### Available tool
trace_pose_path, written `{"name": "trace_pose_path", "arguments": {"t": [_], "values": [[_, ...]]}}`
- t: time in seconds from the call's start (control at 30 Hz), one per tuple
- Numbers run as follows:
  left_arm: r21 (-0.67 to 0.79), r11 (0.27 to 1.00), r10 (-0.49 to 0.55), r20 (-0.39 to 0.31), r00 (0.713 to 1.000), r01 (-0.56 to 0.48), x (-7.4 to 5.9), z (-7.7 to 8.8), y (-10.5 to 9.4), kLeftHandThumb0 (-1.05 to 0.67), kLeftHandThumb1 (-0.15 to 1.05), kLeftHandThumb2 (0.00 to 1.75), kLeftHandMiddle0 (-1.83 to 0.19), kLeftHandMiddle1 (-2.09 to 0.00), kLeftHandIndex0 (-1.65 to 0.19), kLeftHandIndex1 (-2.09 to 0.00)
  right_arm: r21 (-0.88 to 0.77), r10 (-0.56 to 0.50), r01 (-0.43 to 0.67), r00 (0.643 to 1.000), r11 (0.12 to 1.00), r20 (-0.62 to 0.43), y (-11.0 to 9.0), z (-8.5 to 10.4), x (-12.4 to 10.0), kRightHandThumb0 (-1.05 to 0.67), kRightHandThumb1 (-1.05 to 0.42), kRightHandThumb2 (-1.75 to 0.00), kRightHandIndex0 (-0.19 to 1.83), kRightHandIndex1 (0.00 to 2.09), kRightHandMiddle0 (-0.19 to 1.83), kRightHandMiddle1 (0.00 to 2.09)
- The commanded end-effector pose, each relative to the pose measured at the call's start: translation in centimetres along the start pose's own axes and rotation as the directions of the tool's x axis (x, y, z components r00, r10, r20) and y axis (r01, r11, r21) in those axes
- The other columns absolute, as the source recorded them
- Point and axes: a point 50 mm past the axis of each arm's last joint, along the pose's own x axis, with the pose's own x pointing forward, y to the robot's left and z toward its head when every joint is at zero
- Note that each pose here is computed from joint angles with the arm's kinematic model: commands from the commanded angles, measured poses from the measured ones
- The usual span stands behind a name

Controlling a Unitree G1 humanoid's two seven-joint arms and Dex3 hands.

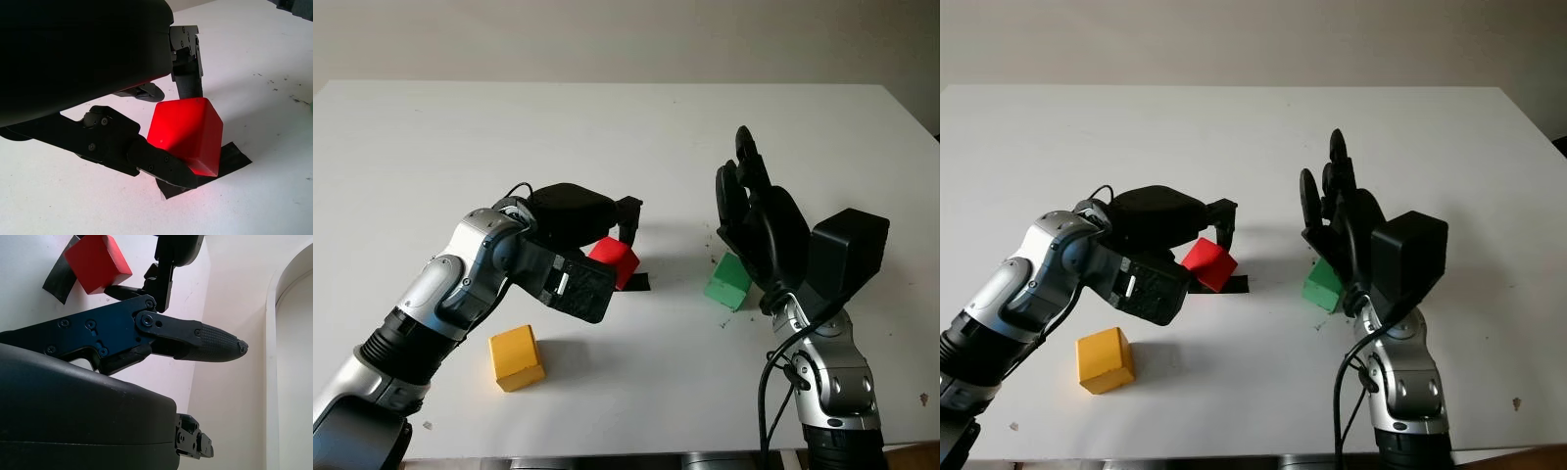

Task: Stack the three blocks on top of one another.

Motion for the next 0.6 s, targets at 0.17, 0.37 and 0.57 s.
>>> {"name": "trace_pose_path", "arguments": {"t": [0.17,0.37,0.57], "values": [[-0.008,1.0,0.005,0.013,1.0,-0.005,0.37,0.05,-0.22,-0.35,1.04,0.06,-0.41,-0.07,0.08,-1.97,0.014,-0.007,0.007,1.0,1.0,0.001,0.0,0.16,-0.14,-0.73,-1.05,-0.6,-0.19,0.0,-0.19,0.0],[-0.009,1.0,-0.001,0.009,1.0,0.001,0.5,0.09,-0.27,-0.36,1.03,0.05,-0.41,-0.06,0.05,-1.9,0.018,-0.001,0.0,1.0,1.0,0.006,-0.07,0.11,-0.15,-0.72,-1.05,-0.59,-0.19,0.0,-0.19,0.0],[-0.007,1.0,-0.021,0.005,1.0,0.021,0.52,0.04,-0.26,-0.36,1.04,0.05,-0.42,-0.07,0.03,-2.07,0.013,-0.012,0.012,1.0,1.0,0.0,-0.01,0.17,-0.16,-0.73,-1.05,-0.59,-0.19,0.0,-0.19,0.0]]}}
